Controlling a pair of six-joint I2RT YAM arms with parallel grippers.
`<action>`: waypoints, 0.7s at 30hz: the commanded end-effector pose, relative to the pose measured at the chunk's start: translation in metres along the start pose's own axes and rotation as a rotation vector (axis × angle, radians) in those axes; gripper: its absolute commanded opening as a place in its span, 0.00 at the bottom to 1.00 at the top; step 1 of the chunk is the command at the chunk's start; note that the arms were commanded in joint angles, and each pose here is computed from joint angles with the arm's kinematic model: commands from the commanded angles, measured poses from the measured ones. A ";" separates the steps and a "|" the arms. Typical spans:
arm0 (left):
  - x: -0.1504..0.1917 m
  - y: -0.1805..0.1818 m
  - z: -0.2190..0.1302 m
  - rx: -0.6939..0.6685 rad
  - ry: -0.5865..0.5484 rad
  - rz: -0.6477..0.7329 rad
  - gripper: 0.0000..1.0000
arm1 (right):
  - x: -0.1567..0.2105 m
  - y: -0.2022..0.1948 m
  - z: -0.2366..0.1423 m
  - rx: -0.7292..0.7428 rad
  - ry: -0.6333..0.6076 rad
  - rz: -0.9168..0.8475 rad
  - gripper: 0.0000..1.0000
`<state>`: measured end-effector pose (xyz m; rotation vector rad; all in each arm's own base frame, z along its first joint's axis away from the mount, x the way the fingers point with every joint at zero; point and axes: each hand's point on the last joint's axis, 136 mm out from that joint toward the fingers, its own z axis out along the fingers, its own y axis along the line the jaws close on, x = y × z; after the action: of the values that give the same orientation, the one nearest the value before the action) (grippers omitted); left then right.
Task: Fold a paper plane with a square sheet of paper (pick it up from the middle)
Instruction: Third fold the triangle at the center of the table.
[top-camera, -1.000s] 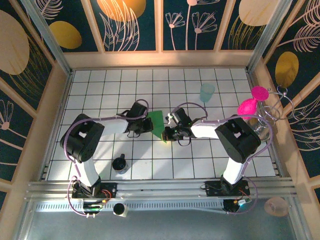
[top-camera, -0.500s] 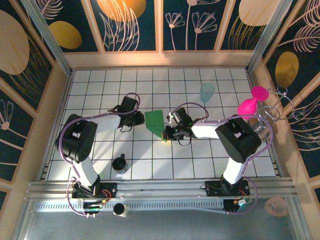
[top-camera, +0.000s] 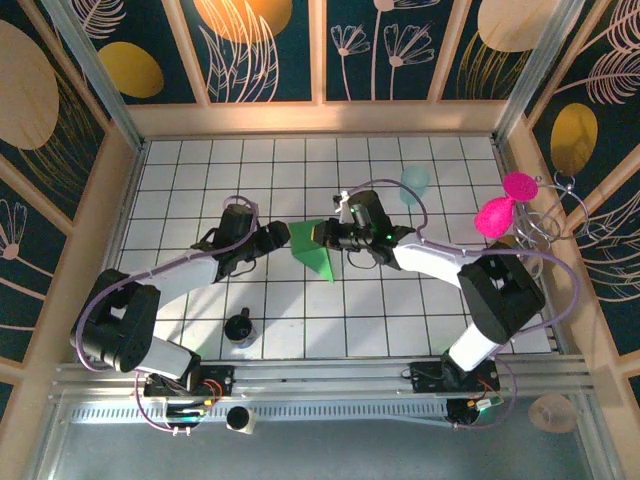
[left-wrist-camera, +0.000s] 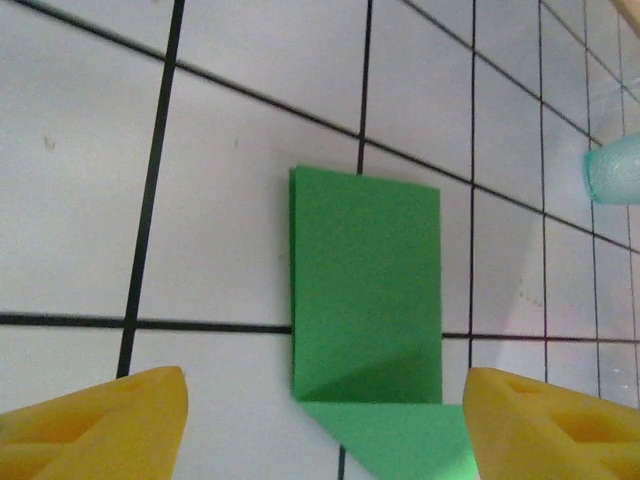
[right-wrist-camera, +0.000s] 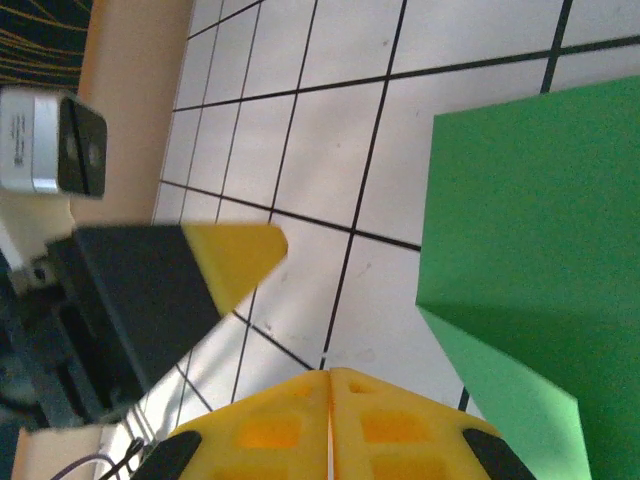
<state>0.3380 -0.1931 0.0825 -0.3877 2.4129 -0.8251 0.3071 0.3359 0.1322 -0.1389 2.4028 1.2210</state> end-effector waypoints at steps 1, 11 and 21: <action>-0.003 -0.018 -0.006 0.108 -0.024 -0.062 0.81 | 0.016 -0.013 0.011 0.077 0.049 0.026 0.12; 0.027 -0.019 0.008 0.202 0.094 -0.149 0.99 | 0.031 -0.060 0.028 0.215 0.078 0.112 0.29; 0.048 -0.023 0.021 0.202 0.166 -0.163 0.80 | 0.032 -0.081 0.031 0.218 0.092 0.160 0.28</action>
<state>0.3146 -0.2318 0.0616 -0.4656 2.4389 -1.1579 0.3080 0.3158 0.0465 0.0433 2.6532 1.0134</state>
